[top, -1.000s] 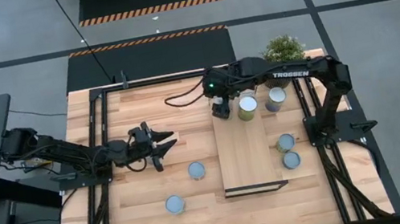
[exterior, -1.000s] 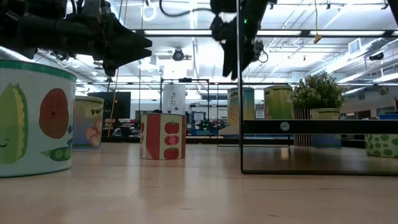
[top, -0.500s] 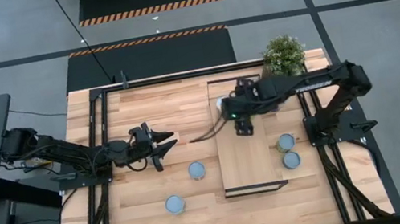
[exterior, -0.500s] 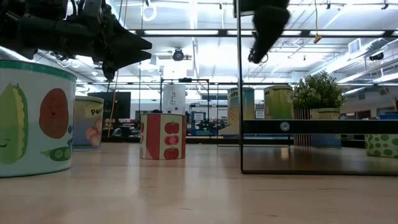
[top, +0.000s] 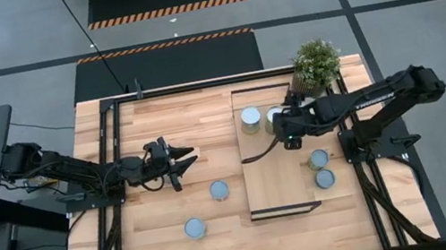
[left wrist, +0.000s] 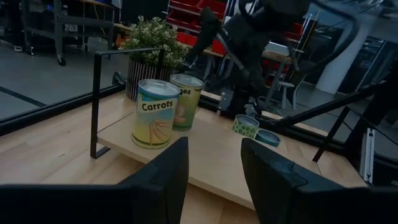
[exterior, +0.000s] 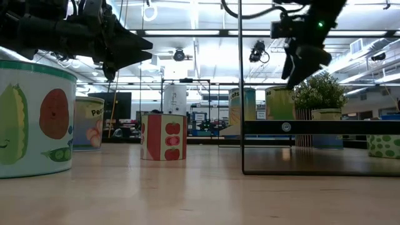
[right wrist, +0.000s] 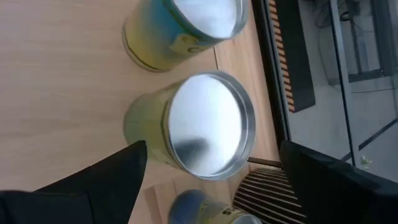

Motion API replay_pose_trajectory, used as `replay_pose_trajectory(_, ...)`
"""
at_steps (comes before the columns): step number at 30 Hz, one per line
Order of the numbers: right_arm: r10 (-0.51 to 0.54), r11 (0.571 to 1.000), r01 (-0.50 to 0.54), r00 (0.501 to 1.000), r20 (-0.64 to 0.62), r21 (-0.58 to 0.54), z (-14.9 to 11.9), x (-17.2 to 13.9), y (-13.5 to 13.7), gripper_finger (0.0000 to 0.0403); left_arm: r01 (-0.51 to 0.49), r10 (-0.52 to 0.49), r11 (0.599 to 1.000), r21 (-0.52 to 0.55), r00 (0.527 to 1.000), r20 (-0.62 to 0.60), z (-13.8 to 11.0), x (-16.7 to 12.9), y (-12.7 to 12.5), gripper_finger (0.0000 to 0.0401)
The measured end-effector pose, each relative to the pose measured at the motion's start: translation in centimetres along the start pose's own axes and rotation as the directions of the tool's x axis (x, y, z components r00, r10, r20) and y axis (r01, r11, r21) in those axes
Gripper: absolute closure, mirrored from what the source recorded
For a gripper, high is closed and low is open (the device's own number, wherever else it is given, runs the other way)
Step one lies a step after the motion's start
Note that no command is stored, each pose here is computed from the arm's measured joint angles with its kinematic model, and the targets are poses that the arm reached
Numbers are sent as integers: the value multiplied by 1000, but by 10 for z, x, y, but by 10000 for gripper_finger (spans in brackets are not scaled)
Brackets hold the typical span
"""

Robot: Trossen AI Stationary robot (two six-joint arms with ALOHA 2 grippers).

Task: Pick and place cans onto a shelf
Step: Adjust the cans on the shelf

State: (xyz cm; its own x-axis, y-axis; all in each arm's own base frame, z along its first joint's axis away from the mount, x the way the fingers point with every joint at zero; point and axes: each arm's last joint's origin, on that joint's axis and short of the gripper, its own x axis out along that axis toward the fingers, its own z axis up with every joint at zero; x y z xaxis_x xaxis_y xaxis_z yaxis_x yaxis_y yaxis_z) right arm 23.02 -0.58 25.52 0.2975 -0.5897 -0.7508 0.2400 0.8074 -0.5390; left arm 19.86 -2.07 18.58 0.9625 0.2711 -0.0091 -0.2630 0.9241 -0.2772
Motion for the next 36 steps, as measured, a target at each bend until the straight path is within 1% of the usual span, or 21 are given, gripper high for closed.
replay_pose_trajectory(4, -43, 999, 44, 999, 10, -22, -9, 5, 1, 27, 0, 0, 1000, 0, 1000, 0, 0, 0, 0, 248)
replay_pose_trajectory(9, -80, 995, 81, 996, 26, -50, -6, 15, -3, 27, 0, 0, 1000, 0, 1000, 0, 0, 0, 0, 248)
replay_pose_trajectory(11, -84, 995, 86, 996, 29, -59, -6, 19, -6, 27, 0, 0, 1000, 0, 1000, 0, 0, 0, 0, 248)
replay_pose_trajectory(14, -52, 997, 54, 998, 34, -48, -4, 21, -9, 27, 0, 0, 1000, 0, 1000, 0, 0, 0, 0, 248)
replay_pose_trajectory(19, -37, 998, 39, 999, 39, -53, 3, 7, -14, 27, -1, 1, 1000, 5, 1000, -6, -1, 0, 0, 248)
replay_pose_trajectory(23, -24, 1000, 25, 992, 122, -3, 20, -14, -18, 27, -1, 2, 1000, 7, 1000, -5, -1, 0, 0, 248)
replay_pose_trajectory(25, -15, 1000, 16, 984, 180, -5, 26, -19, -16, 27, -1, 1, 1000, 5, 1000, -2, 0, 0, 0, 248)
replay_pose_trajectory(27, -7, 999, 15, 972, 233, -34, 30, -21, -10, 27, 0, 0, 1000, 0, 1000, -1, 0, 0, 0, 248)
replay_pose_trajectory(29, -2, 996, 24, 968, 252, -83, 30, -20, -5, 27, 0, 0, 1000, -13, 1000, -1, 0, 0, 0, 248)
replay_pose_trajectory(32, 1, 994, 28, 960, 280, -101, 30, -12, 3, 27, 0, 0, 1000, -18, 1000, -1, 0, 0, 0, 248)
replay_pose_trajectory(36, 8, 989, 35, 959, 285, -144, 30, 2, 15, 27, -1, 1, 1000, -17, 1000, -2, 0, 0, 0, 248)
